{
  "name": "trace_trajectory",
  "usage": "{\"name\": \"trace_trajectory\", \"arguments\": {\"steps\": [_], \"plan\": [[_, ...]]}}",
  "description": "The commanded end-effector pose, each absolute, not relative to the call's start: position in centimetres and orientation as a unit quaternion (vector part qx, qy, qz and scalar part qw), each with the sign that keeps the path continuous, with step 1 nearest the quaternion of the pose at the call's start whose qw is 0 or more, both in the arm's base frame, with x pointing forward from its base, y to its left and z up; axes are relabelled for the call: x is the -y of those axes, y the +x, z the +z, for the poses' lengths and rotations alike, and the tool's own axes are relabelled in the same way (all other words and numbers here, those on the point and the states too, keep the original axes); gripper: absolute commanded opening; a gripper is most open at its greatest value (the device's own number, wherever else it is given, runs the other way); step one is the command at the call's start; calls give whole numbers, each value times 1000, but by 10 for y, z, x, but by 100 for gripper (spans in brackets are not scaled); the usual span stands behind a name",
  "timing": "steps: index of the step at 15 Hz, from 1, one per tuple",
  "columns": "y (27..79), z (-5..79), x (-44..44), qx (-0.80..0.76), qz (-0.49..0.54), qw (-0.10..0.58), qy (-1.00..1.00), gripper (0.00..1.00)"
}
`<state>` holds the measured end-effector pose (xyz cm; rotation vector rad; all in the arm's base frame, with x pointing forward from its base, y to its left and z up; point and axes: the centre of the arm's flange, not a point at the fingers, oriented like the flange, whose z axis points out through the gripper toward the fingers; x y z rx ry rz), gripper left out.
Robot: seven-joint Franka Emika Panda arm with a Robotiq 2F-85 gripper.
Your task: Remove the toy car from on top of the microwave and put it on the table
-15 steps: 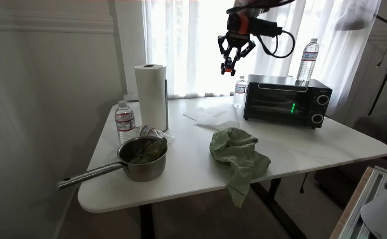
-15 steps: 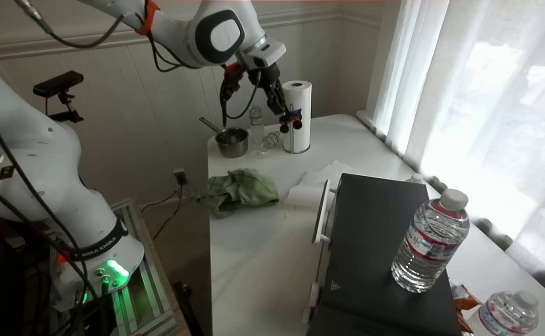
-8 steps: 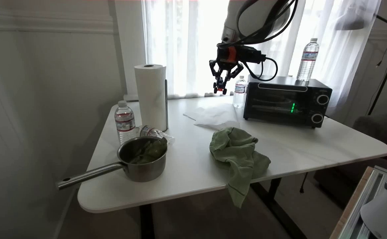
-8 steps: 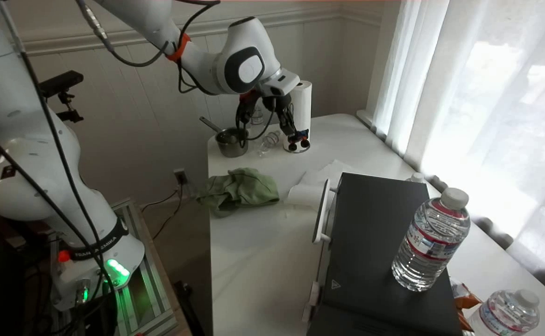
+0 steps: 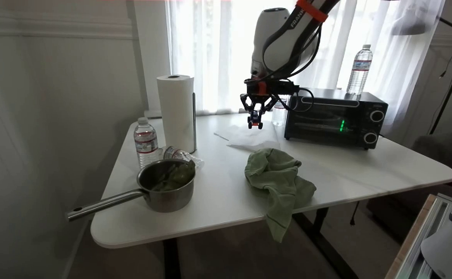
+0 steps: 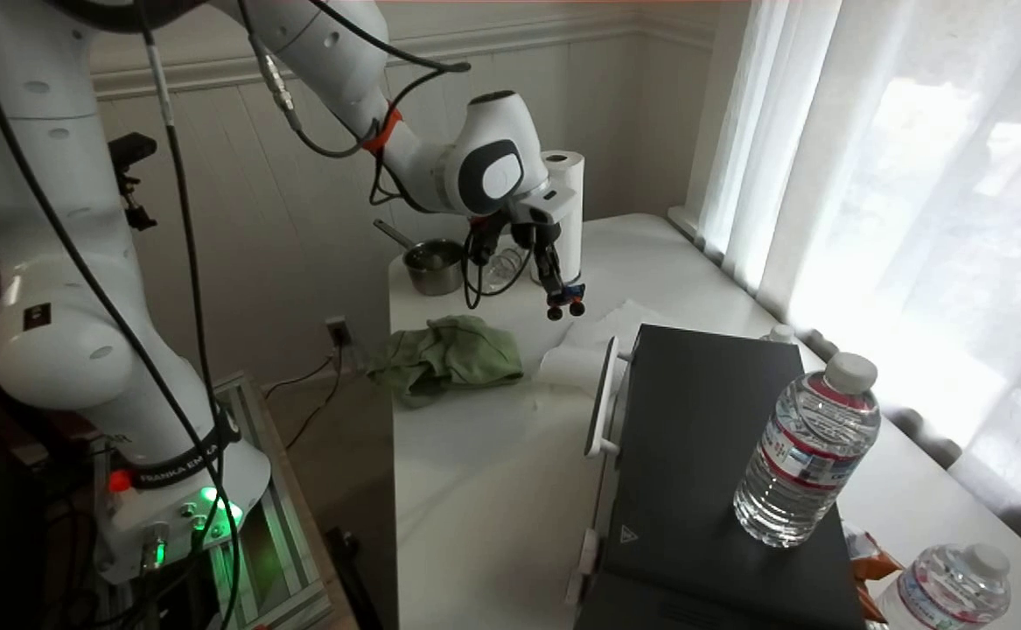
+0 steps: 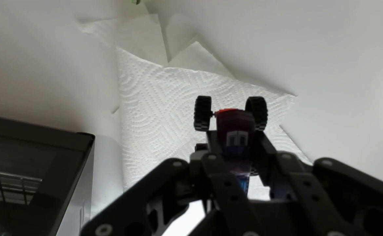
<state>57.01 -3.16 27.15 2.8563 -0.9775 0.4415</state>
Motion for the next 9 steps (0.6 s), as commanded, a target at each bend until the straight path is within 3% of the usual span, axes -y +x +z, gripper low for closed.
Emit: {"name": "trace_trajectory", "arguments": {"steps": [1, 9], "plan": [[588, 243, 33, 317, 121, 62, 939, 7], [599, 204, 40, 313, 92, 84, 941, 7]]}}
